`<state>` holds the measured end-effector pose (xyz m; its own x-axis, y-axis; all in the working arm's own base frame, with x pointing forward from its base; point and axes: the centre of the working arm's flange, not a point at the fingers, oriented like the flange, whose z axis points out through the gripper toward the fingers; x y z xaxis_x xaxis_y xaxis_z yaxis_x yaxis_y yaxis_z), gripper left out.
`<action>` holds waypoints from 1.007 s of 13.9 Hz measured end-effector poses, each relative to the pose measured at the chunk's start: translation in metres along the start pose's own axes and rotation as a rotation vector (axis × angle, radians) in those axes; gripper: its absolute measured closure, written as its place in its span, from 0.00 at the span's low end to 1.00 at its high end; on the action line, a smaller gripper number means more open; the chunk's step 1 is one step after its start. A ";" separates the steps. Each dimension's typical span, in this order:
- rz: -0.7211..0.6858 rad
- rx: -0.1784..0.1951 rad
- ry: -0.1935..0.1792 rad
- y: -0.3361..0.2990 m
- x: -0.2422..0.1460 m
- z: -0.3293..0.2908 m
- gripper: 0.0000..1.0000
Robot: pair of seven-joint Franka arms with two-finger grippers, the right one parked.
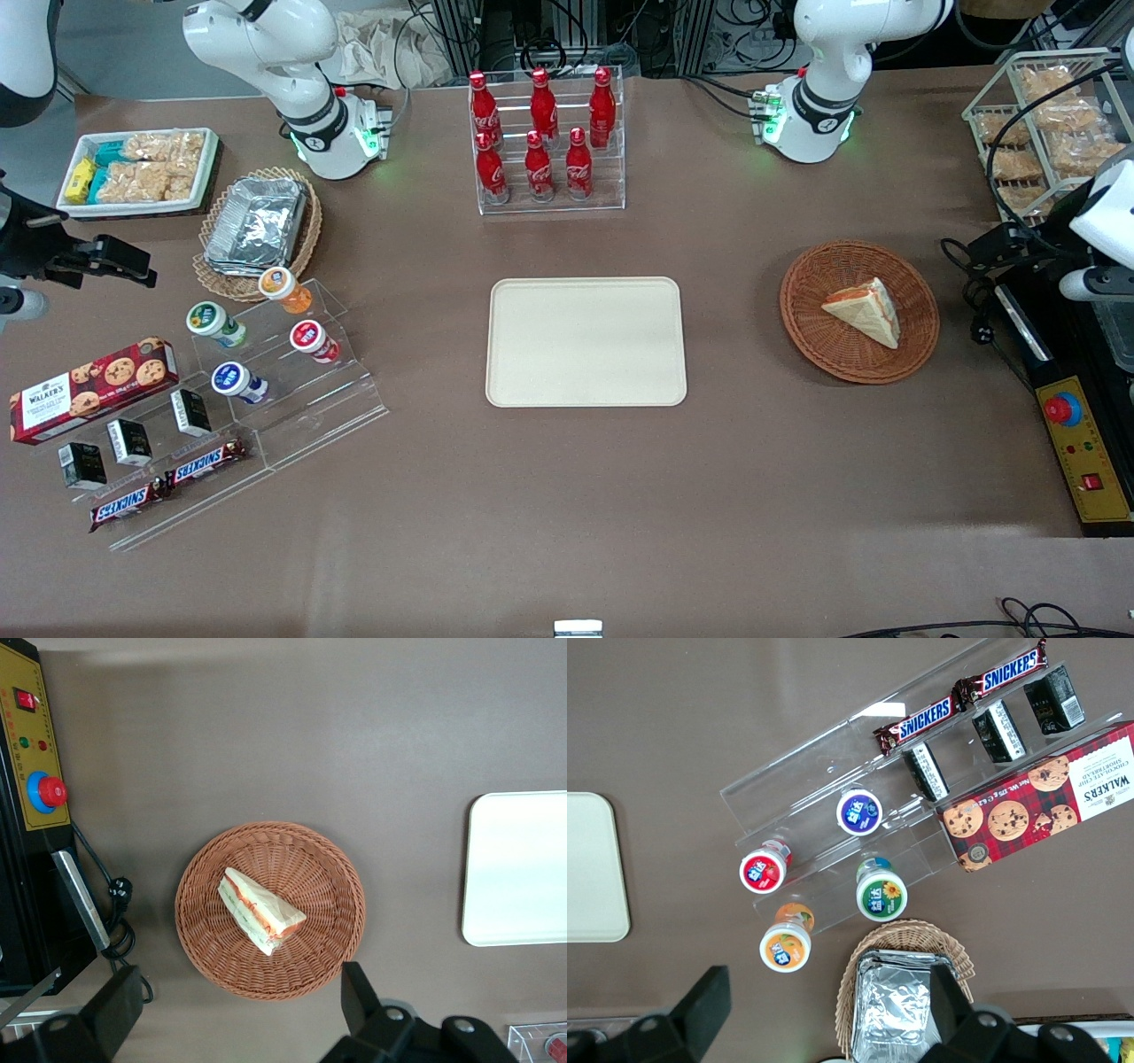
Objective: Place sandwich from basket to tray
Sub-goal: 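Move the left gripper from rest toward the wicker basket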
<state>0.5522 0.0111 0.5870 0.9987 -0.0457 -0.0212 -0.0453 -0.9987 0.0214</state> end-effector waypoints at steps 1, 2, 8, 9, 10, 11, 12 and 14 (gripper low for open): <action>0.003 0.000 0.000 0.002 0.000 0.000 0.00; 0.007 0.000 0.000 0.004 0.000 0.000 0.00; 0.024 -0.004 -0.094 0.014 -0.013 0.003 0.00; 0.024 -0.005 -0.120 0.014 -0.017 0.003 0.00; 0.024 -0.006 -0.140 0.015 -0.022 0.002 0.00; 0.024 -0.006 -0.154 0.015 -0.026 0.000 0.00; 0.024 -0.006 -0.161 0.016 -0.031 -0.001 0.00; 0.021 -0.003 -0.167 0.017 -0.042 0.003 0.00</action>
<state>0.5093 -0.0039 0.5849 0.9800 -0.0698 -0.1866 -0.0661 -0.9975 0.0261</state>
